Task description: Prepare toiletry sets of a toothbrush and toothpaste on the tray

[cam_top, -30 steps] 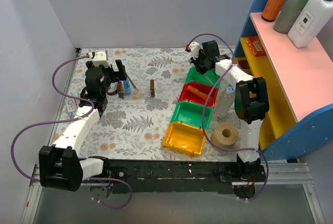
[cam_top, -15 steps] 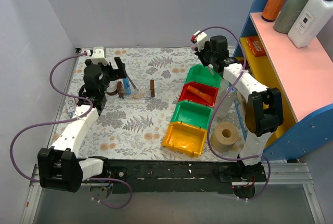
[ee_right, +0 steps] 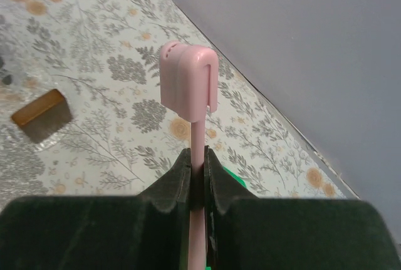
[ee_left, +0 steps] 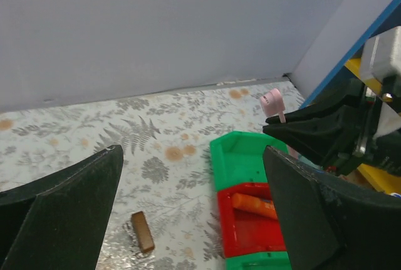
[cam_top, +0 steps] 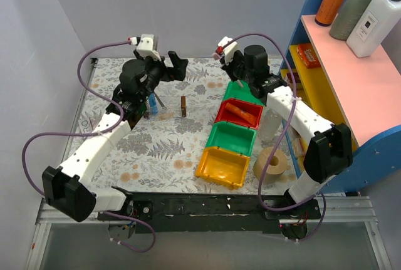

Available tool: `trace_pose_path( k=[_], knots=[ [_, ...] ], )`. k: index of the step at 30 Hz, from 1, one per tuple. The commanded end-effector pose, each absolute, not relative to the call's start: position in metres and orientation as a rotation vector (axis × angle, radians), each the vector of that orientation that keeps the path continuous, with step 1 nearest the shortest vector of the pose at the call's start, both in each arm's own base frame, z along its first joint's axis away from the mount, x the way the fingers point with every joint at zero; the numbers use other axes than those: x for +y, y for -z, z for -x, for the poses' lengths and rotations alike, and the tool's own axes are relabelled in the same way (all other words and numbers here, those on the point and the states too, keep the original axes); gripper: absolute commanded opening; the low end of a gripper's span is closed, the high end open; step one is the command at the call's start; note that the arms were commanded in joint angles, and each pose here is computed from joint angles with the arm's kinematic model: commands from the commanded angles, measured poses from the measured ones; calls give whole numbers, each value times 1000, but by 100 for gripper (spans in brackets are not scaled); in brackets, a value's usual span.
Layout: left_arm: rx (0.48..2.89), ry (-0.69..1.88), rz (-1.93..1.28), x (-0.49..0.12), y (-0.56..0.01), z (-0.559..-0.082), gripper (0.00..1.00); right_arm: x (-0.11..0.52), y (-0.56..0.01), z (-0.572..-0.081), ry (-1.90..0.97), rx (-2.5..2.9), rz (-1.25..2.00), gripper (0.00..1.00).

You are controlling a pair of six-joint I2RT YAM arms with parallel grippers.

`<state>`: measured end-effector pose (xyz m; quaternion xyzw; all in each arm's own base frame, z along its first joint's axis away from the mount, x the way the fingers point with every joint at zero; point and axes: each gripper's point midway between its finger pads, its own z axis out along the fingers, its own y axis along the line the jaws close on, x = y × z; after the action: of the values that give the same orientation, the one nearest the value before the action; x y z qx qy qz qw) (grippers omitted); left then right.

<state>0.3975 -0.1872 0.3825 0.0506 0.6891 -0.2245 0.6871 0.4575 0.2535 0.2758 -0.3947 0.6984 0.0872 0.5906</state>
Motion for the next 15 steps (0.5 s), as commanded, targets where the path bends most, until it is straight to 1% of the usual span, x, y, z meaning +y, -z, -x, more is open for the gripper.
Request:
trace_pose_path(
  k=[1,4,10,15],
  knots=[
    [1623,650,-53,-215,-371,-398,94,271,-319,-430,-282,1488,872,1],
    [1630,748,-5,-231,-370,-397,93,281,-317,-413,-318,1466,883,1],
    [1606,951,34,-258,-376,-386,92,294,-306,-398,-353,1475,889,1],
    [1610,983,29,-273,-371,-387,92,302,-302,-388,-391,1474,898,1]
  ],
)
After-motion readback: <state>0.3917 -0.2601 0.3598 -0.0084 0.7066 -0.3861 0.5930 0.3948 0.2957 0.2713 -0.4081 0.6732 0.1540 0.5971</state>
